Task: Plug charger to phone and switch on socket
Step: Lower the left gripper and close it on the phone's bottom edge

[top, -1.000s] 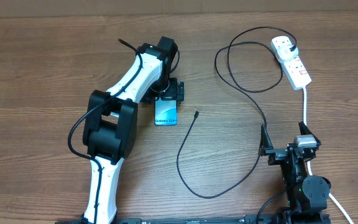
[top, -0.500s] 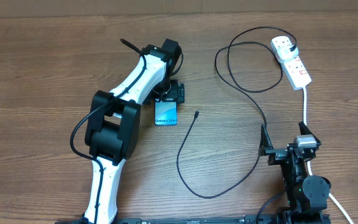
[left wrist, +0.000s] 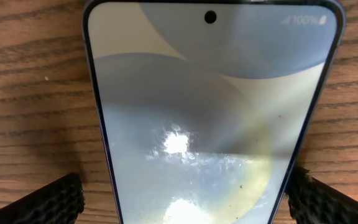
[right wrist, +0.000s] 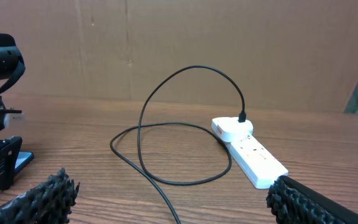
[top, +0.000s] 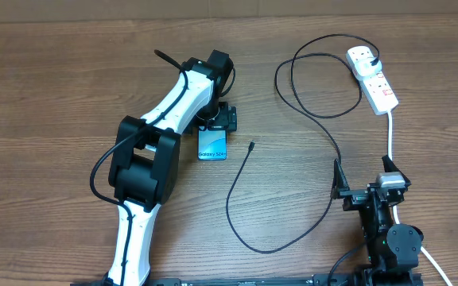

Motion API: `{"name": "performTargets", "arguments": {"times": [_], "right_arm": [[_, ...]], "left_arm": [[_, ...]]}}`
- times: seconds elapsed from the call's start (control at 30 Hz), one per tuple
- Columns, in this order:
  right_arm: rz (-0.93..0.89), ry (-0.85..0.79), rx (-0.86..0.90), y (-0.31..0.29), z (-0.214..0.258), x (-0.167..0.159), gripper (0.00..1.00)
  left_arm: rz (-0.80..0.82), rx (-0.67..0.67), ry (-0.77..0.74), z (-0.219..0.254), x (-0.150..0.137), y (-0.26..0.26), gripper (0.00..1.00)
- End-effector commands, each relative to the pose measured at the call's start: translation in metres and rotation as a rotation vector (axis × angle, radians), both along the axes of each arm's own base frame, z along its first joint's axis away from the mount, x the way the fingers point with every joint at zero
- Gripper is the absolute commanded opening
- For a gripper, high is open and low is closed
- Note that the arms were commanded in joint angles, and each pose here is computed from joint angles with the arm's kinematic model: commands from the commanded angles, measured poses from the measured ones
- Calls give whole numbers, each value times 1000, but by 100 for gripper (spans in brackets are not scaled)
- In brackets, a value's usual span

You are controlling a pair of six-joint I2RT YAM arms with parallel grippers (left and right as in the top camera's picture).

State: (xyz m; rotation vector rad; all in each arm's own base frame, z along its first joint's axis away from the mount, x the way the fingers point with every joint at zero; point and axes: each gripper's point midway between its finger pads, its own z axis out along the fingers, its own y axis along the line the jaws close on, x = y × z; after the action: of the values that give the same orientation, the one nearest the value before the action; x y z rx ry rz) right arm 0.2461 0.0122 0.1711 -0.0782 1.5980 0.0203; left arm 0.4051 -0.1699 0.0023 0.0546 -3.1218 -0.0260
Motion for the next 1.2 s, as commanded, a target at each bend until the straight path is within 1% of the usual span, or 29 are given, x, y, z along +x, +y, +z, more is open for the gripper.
{"name": "performTargets", "arguments": {"times": [0.0,0.4,0.47,0.7,0.83,1.1,1.17], "right_arm": [[-5,-5,5,-1,-1,0,100],[-5,-5,5,-1,-1,0,100],[-5,-5,5,-1,-1,0,100],[-5,-5,5,-1,-1,0,100],[-5,-5,5,-1,-1,0,100],[-5,-5,5,-1,-1,0,100],[-5,-5,5,-1,-1,0,100]], "left_arm": [[6,32,27,-13,-9,2,100],[4,37,33,-15,-12,3,99],[4,32,38,-15,-13,2,96],[5,10,51,-16,-16,-2,95],[5,11,51,-16,-16,-2,90],[5,12,52,-16,-16,-1,91],[5,11,52,-16,-16,-1,89]]}}
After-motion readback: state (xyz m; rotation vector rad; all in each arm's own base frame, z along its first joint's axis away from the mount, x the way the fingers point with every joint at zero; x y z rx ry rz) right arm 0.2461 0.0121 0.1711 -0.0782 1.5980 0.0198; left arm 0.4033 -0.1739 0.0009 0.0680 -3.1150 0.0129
